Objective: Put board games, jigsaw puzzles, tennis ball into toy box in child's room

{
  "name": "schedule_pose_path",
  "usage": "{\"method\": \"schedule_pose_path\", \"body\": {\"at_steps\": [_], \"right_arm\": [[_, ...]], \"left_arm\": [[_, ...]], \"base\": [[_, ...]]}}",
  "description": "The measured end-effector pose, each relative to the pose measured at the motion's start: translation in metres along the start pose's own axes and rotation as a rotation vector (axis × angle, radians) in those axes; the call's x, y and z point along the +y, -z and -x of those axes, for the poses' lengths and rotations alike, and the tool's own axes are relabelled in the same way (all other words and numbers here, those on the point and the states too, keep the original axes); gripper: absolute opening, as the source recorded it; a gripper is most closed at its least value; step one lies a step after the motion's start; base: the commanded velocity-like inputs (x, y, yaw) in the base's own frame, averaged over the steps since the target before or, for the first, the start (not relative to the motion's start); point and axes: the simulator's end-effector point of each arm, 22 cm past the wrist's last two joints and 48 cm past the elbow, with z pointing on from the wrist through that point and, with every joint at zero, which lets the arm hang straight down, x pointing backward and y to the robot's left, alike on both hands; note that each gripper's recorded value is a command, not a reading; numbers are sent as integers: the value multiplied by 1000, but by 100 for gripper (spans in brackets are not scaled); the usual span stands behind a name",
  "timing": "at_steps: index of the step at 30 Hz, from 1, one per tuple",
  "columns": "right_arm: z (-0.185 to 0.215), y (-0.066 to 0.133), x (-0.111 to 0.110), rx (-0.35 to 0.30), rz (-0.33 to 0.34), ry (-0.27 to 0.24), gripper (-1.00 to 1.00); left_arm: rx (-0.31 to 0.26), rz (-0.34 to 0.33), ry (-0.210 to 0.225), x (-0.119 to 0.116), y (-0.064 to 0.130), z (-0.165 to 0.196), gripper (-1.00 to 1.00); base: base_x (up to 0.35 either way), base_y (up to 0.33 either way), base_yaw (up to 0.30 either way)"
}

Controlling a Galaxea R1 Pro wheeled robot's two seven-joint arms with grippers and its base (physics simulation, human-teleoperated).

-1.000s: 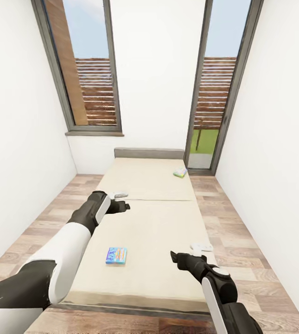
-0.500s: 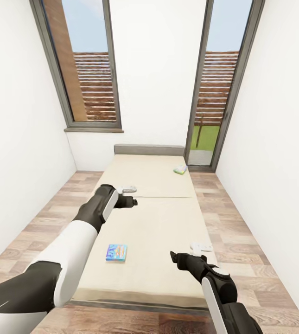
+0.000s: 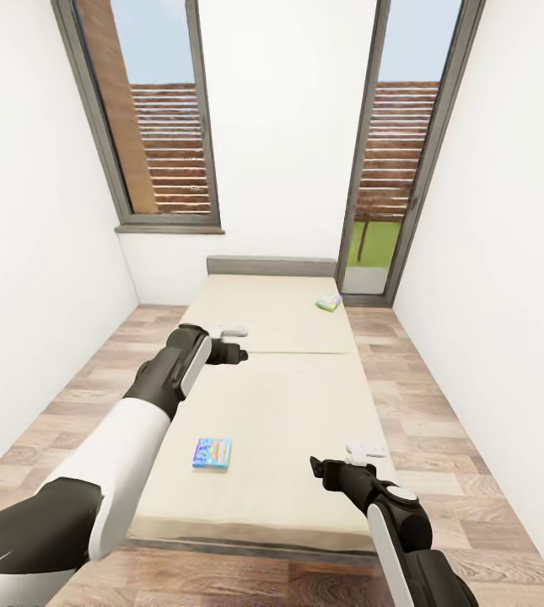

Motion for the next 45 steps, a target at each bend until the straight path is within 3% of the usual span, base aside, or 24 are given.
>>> {"method": "schedule_pose_path", "body": {"at_steps": [3,15,34,45], "right_arm": [[-2,-1,0,4,0,-1,100],[-5,-2,5,31,12,-8,100],[-12,-2,8,73,20,-16,100],[-17,-5,8,85,20,-20,100]], "left_arm": [[0,-7,12,14,-3,-4,100],[11,-135,22,28,-8,-14,100],[53,-146,26,35,-24,-39,100],[90,-149,33,34,-35,-61,100]], "base": [[0,0,0],[0,0,0],[7,1,0],[183,65,0]]}}
